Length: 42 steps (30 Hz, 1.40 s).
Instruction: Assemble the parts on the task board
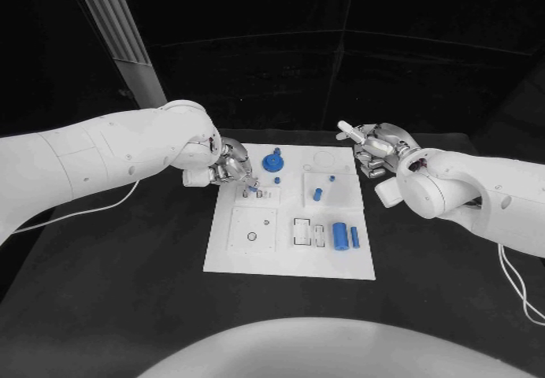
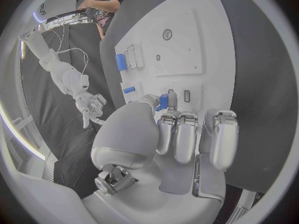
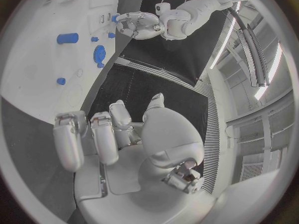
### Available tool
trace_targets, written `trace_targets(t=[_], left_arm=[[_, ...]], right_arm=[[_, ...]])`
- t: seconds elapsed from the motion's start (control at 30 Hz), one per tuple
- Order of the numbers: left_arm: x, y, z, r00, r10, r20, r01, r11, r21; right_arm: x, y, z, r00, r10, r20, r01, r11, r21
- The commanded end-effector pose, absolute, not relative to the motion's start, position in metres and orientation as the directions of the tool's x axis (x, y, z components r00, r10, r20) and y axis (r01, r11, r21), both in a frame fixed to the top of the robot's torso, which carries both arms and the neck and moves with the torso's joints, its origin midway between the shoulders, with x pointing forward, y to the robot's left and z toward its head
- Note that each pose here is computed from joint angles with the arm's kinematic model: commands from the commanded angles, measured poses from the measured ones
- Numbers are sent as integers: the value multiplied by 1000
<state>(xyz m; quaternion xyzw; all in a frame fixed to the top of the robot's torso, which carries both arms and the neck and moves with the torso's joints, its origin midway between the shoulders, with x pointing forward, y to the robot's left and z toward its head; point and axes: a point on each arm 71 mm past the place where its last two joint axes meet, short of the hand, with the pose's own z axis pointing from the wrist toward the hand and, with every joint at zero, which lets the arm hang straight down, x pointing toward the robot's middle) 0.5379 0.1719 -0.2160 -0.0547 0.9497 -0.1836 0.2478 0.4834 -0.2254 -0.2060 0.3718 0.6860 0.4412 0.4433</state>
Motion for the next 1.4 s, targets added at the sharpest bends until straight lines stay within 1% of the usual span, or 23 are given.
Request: trace_targets(t=[0.03,0.77,1.4], left_arm=[[538,173,-219,-882,-189,-432,-21,931,-365],[539,161,-228,-882,-192,-430,-26,932,-362],[542,163,-229,-881,-195,-430,-40,939,-342]], right_arm=[[484,-224,-205,-335,899,-281,110,334,936],[484,-222,-205,-343,897,-279,111,333,936],[483,-222,-206,-344,897,-278,114,334,936]])
